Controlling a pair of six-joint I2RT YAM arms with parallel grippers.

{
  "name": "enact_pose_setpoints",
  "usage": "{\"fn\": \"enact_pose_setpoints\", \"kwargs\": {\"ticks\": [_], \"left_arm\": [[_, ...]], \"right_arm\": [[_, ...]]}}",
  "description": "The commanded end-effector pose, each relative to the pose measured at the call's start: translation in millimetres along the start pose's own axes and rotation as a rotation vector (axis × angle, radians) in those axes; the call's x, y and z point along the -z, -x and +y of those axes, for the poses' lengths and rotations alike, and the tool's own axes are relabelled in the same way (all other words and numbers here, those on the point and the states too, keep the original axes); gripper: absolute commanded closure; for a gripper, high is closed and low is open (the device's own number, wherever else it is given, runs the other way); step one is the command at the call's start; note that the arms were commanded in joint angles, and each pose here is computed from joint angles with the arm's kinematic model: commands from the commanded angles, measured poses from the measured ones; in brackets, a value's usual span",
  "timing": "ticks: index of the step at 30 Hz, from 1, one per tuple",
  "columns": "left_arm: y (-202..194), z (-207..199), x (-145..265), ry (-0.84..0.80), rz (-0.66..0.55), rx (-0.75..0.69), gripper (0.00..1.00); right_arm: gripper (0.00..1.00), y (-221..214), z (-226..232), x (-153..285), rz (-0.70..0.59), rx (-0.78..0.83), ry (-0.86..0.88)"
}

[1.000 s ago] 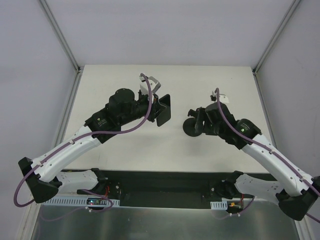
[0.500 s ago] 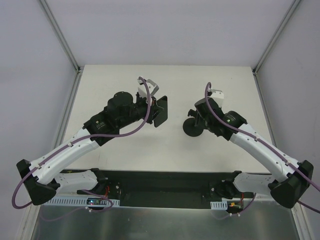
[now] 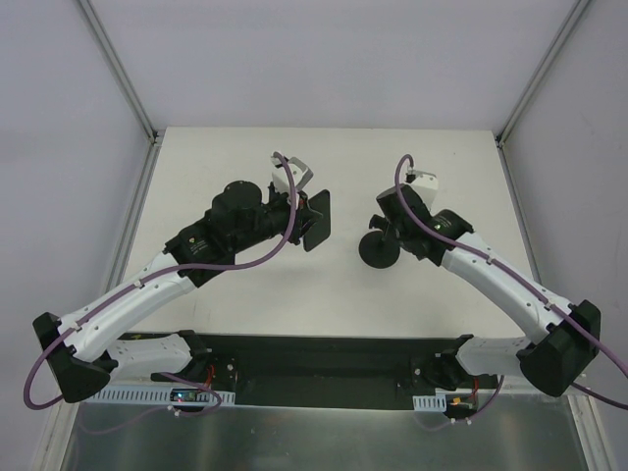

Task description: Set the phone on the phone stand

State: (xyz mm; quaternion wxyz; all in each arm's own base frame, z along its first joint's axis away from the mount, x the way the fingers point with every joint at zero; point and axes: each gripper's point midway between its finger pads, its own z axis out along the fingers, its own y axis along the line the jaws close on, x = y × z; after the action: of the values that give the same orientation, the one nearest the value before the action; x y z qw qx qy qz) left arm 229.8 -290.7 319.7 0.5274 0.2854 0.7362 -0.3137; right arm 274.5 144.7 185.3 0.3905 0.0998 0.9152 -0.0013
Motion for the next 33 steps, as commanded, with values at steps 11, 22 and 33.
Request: {"fn": "enact_pose_setpoints", "kwargs": {"ticks": [11,22,33], "left_arm": [[28,-10,2,-0.014,-0.108,-0.022,1.00],[36,-78,29,-0.425,-0.252,-0.137,1.00],[-7,-122,39,-0.785,-0.241,-0.290,1.00]], "right_arm": [[0.97,22,8,-3,-0.048,0.019,-0.001],[0.99,3,81,30,0.019,0.292,0.523],[0.99,-25,125,67,0.107,0.549,0.895]]}}
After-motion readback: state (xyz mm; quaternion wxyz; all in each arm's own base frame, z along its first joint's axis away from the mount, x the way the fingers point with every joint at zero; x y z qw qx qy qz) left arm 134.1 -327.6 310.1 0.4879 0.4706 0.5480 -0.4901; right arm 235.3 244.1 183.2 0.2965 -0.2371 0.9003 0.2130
